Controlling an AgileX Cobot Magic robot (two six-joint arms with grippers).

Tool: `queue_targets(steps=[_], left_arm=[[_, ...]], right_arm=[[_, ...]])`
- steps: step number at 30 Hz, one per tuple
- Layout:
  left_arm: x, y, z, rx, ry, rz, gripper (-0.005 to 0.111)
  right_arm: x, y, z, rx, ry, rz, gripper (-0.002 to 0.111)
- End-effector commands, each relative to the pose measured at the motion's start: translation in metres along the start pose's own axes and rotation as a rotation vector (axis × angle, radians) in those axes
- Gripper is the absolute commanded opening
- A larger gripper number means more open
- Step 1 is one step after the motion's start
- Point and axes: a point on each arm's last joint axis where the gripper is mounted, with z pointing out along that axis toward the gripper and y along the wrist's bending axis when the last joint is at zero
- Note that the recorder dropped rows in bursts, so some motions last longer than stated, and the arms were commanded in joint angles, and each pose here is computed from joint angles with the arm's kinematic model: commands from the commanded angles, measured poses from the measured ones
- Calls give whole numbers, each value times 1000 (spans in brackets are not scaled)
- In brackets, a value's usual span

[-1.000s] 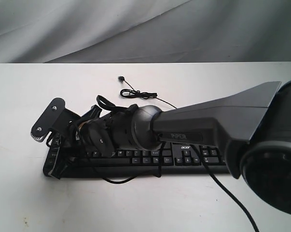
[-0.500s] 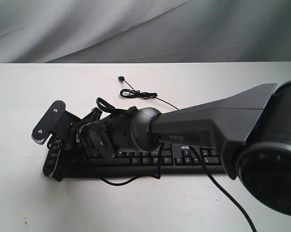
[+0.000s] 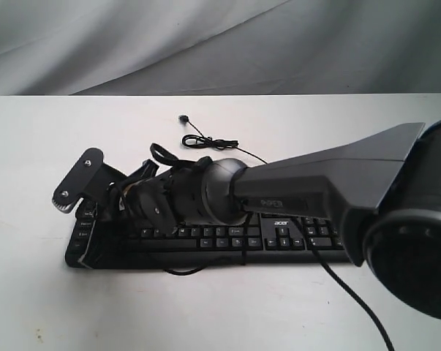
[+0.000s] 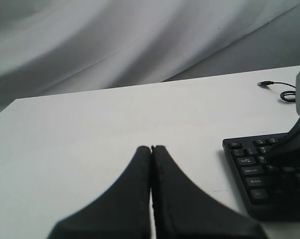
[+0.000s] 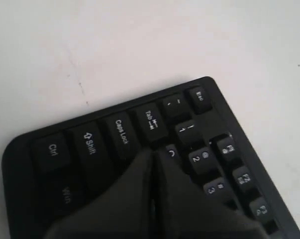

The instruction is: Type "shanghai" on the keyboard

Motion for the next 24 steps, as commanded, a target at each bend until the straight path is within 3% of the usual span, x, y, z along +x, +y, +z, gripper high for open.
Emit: queue_targets(steps=[1,9,24], left_arm=[[0,-1,0,8,-11,-5,0],[0,-1,0,8,-11,-5,0],[0,-1,0,8,-11,-5,0]], right_arm=[[-14,-13,-20,11,-6,-31,0],[31,-27,-90,67,30,71,0],[59,-18,-74,60,81,89,0]])
